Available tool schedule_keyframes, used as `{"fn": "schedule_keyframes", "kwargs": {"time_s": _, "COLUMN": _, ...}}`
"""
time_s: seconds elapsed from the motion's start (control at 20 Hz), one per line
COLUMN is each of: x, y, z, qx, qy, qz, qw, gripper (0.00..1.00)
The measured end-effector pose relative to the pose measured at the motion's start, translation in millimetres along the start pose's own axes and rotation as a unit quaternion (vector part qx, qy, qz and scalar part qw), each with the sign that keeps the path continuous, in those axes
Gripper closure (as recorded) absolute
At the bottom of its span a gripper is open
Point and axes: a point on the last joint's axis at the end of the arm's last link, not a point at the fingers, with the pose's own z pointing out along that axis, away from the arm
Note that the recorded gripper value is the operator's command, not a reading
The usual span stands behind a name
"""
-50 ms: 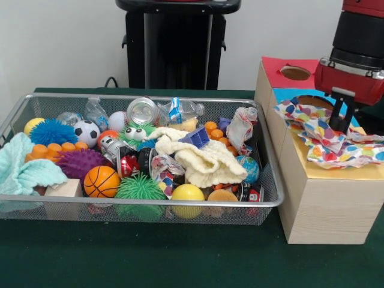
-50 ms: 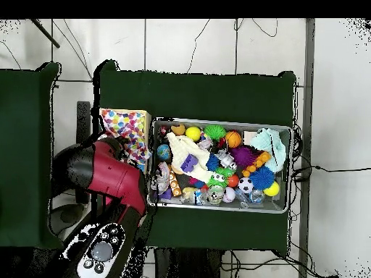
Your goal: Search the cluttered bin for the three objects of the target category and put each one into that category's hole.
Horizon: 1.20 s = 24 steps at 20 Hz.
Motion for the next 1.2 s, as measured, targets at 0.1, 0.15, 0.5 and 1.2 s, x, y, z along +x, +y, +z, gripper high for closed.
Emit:
{"fn": "schedule_keyframes", "kwargs": {"time_s": 0.1, "x": 0.6, "y": -0.2, "z": 0.0, "qx": -0.001, "qy": -0.002, "qz": 0.0, "qw": 1.0, "gripper": 1.0}}
{"fn": "schedule_keyframes", "kwargs": {"time_s": 0.15, "x": 0.6, "y": 0.0, "z": 0.1, "qx": -0.002, "qy": -0.002, "qz": 0.001, "qw": 1.0, "gripper": 1.0}}
{"fn": "schedule_keyframes", "kwargs": {"time_s": 0.5, "x": -1.1, "y": 1.4, "z": 0.9, "qx": -0.007, "qy": -0.002, "qz": 0.005, "qw": 1.0, "gripper": 1.0}}
{"fn": "schedule_keyframes", "kwargs": {"time_s": 1.2, "x": -0.9, "y": 12.3, "z": 32.8, "qx": -0.042, "qy": -0.043, "qz": -0.005, "qw": 0.9982, "gripper": 1.0}}
